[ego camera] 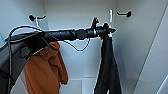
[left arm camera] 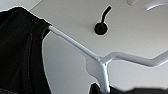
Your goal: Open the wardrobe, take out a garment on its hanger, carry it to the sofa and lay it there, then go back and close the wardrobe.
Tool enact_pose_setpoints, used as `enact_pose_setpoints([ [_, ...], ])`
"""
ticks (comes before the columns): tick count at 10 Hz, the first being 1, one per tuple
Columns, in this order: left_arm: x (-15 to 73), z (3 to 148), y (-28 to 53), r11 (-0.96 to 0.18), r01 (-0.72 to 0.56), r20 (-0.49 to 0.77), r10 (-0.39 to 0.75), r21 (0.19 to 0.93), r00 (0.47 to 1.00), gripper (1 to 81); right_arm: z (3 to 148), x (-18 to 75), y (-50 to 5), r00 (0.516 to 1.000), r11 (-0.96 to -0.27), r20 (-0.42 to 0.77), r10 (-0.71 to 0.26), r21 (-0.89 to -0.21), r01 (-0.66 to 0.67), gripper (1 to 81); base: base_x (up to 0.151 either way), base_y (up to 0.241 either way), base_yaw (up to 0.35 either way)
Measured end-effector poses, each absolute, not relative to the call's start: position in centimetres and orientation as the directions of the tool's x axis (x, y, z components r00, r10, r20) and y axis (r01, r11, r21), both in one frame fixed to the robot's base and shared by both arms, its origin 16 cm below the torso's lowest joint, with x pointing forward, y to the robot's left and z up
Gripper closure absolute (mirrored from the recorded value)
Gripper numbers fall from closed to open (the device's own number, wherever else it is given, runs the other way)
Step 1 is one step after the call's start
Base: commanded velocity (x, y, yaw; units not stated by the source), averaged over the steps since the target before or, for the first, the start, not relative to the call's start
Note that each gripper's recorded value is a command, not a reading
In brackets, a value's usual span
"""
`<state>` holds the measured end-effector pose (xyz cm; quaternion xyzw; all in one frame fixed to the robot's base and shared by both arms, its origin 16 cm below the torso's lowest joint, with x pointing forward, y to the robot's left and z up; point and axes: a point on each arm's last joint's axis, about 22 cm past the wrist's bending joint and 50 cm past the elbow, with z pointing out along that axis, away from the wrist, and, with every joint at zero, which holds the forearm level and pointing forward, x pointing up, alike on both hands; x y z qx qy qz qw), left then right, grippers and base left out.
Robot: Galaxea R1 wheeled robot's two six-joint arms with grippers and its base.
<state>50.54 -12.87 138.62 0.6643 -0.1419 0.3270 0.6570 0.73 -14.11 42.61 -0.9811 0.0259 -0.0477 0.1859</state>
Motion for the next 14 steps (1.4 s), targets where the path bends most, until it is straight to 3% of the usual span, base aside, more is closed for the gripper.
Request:
enact_pose_setpoints([
  [6, 45.9, 137.5, -10.9, 0.043, -0.491, 0.471, 0.222, 0.870, 0.854, 81.1, 42.6, 0.8, -14.1, 0.994, -0.930, 0.087, -0.072, -0.367, -0.035, 1.0, 0.000, 0.000, 0.000],
  [14, 45.5, 136.5, -10.8, 0.055, -0.475, 0.454, 0.217, 0.878, 0.864, 81.1, 42.6, 0.5, -14.1, 0.994, -0.930, 0.084, -0.073, -0.367, -0.037, 1.0, -0.071, 0.000, 0.000],
])
